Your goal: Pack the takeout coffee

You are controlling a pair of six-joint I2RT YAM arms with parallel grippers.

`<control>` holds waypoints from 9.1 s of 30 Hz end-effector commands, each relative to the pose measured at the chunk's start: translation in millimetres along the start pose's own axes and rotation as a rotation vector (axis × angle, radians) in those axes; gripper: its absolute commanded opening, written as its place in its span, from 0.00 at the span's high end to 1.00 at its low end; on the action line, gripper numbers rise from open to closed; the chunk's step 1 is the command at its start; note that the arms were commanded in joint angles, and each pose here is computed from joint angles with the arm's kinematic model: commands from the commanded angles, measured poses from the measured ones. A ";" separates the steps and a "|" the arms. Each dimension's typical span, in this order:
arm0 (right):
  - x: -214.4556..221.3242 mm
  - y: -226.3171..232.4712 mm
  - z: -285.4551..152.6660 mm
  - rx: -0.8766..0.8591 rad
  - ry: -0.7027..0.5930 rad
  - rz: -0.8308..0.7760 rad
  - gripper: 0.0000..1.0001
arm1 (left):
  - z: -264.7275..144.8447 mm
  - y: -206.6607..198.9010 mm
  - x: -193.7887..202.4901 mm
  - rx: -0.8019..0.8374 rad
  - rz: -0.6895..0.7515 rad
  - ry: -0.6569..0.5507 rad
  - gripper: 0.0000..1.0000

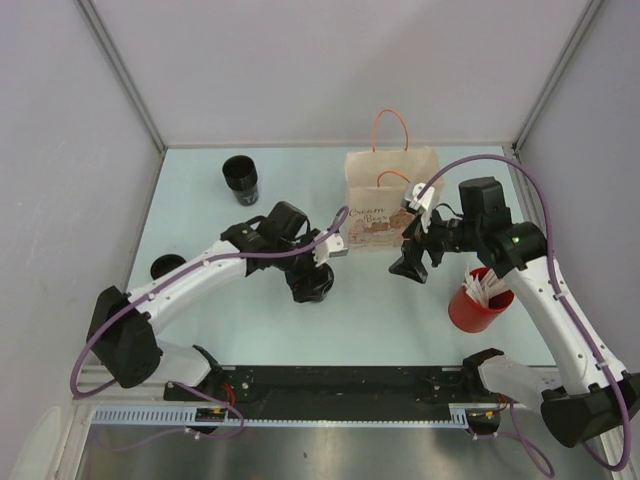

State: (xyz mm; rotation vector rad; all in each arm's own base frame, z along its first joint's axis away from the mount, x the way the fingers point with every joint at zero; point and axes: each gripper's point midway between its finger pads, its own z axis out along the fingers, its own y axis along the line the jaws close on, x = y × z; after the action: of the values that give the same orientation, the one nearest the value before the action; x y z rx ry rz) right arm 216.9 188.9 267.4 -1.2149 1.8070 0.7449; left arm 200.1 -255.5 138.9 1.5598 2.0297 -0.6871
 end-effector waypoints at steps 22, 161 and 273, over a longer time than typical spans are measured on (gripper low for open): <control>-9.6 10.4 -3.8 -0.027 -0.077 -0.036 0.00 | 20.8 -1.8 14.0 -0.014 -0.020 0.081 0.54; 50.2 26.4 124.8 -0.297 0.043 0.525 0.04 | 6.5 19.2 8.9 0.096 0.141 -0.089 0.04; 83.8 44.1 163.0 -0.251 0.101 0.643 0.50 | 53.2 39.1 49.9 0.193 -0.241 0.311 0.51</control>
State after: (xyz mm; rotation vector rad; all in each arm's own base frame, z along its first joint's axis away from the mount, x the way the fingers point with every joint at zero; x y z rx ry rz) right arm 206.4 294.0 123.0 -0.8646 2.2430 1.2941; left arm 207.9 -261.3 99.6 1.5365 2.4766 -1.0455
